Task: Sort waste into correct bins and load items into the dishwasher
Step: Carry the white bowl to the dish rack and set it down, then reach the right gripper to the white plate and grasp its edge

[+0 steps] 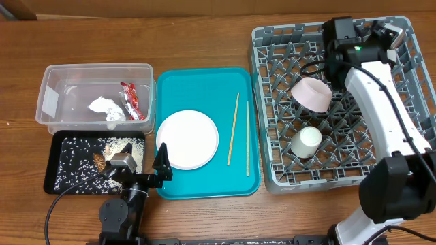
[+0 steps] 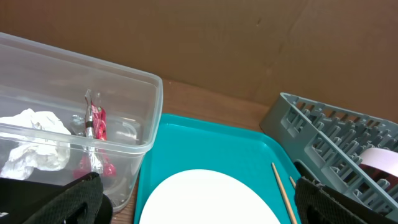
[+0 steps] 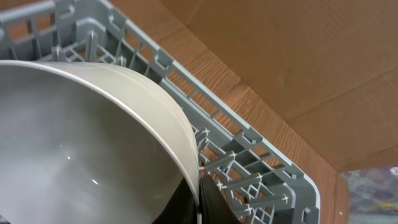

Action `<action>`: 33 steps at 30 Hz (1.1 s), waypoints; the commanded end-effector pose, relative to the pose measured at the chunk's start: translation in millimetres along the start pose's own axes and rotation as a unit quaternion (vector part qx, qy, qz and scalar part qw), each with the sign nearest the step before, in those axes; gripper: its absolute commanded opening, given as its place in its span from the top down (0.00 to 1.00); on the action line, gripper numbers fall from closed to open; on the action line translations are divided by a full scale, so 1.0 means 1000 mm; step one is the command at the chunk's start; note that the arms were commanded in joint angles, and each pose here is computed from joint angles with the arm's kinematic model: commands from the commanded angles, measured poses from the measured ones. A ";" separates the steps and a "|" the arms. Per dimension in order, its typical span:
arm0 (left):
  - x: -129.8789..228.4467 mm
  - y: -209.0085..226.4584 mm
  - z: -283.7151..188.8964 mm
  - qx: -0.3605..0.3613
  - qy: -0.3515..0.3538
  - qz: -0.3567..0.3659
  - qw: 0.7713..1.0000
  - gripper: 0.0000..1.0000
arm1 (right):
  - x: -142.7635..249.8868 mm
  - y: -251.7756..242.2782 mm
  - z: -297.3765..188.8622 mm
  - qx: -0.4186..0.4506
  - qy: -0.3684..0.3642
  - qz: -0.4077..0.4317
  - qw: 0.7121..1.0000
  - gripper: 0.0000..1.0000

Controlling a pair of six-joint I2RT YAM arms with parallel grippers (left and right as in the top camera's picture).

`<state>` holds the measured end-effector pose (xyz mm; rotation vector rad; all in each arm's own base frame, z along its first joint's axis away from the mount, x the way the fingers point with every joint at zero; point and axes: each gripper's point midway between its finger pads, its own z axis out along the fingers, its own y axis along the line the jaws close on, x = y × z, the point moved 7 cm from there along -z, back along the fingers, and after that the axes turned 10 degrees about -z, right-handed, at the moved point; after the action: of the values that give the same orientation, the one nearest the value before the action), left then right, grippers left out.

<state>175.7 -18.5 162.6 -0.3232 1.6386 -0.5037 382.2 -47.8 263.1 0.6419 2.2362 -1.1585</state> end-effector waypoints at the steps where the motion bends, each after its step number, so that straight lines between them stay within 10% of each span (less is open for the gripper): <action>1: -0.001 0.002 0.000 -0.006 -0.005 -0.009 1.000 0.00 | 0.009 0.009 0.006 0.019 0.003 -0.026 0.999 0.96; 29: -0.001 0.002 0.000 -0.006 -0.005 -0.009 1.000 0.00 | 0.076 0.065 -0.017 -0.013 0.036 -0.167 0.985 0.96; 33: -0.001 0.002 0.000 -0.006 -0.005 -0.009 1.000 0.00 | 0.079 0.071 -0.035 -0.026 0.019 -0.183 0.983 0.66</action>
<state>175.7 -18.5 162.6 -0.3234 1.6382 -0.5040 362.3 7.5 196.5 0.3248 2.4331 -1.3036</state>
